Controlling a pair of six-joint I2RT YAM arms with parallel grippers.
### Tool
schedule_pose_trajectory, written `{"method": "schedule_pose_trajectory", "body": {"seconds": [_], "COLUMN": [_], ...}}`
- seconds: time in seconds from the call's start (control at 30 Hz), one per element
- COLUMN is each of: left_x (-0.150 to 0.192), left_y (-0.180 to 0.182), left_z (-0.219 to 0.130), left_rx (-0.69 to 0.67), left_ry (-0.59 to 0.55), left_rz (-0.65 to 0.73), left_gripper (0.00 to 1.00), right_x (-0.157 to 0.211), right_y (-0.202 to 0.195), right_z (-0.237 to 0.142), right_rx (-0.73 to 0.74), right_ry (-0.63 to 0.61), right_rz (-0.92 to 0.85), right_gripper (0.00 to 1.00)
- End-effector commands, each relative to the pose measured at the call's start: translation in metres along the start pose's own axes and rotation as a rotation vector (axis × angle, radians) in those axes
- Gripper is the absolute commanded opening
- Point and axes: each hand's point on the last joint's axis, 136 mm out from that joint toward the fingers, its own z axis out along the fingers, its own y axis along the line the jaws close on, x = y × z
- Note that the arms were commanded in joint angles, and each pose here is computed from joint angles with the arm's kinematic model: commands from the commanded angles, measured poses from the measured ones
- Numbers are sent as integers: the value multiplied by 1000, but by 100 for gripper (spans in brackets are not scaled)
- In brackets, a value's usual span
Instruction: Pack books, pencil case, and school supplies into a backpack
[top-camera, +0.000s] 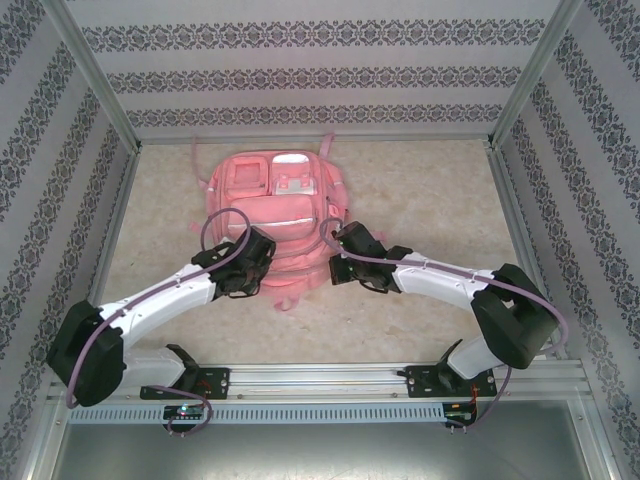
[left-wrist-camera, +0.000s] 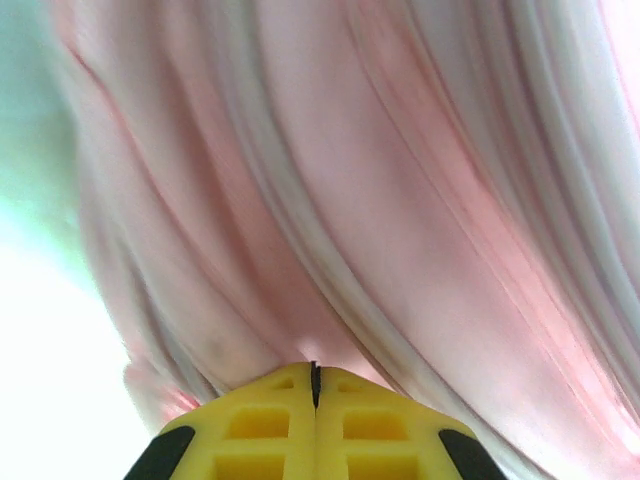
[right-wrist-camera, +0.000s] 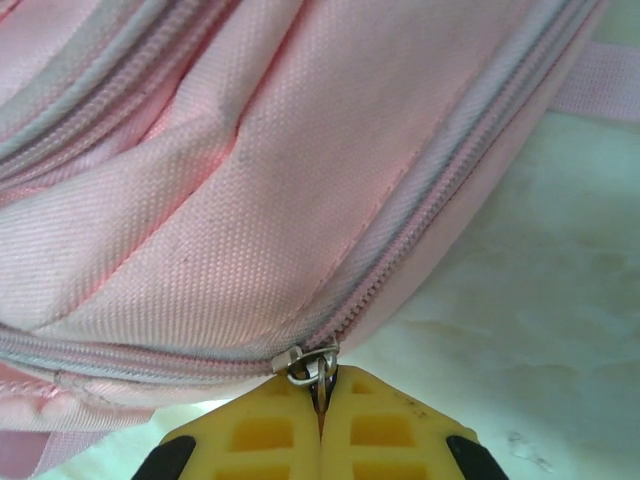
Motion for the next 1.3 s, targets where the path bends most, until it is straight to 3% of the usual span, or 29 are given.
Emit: {"method": "schedule_pose_trajectory", "body": {"seconds": [0.0,0.07,0.23,0.37,0.63,0.67,0.73,0.83,0.9,1.03,1.13,1.27], "left_x": [-10,-3,22,53,51,48,45,40,35,27,19,3], "left_y": [8,-14,-70,-102,-91,-86,-76,-63,-60,-54,-53,-53], "left_z": [-4,-7,-11,-9,2,3,6,12,16,25,29,28], "left_rx": [-4,74,219,274,147,131,108,96,132,149,157,177], "left_ry": [-30,11,116,207,167,156,145,116,97,55,7,-67], "left_rz": [45,82,206,296,230,212,173,95,20,-94,-150,-191], "left_gripper": [0,0,27,35,41,43,57,59,66,66,60,32], "right_x": [3,2,4,5,9,11,12,13,14,15,17,20], "right_y": [-13,-8,-3,0,6,7,7,9,10,15,20,22], "right_z": [-5,-6,-3,-3,-4,-4,-3,-3,-2,1,2,2], "right_rx": [42,22,6,-2,-8,-10,-9,-14,-16,-23,-28,-26], "right_ry": [6,7,16,14,13,15,16,16,21,25,30,32], "right_rz": [-33,-36,-28,-21,-26,-26,-24,-25,-29,-35,-39,-45], "right_gripper": [0,0,0,0,0,0,0,0,0,0,0,0]}}
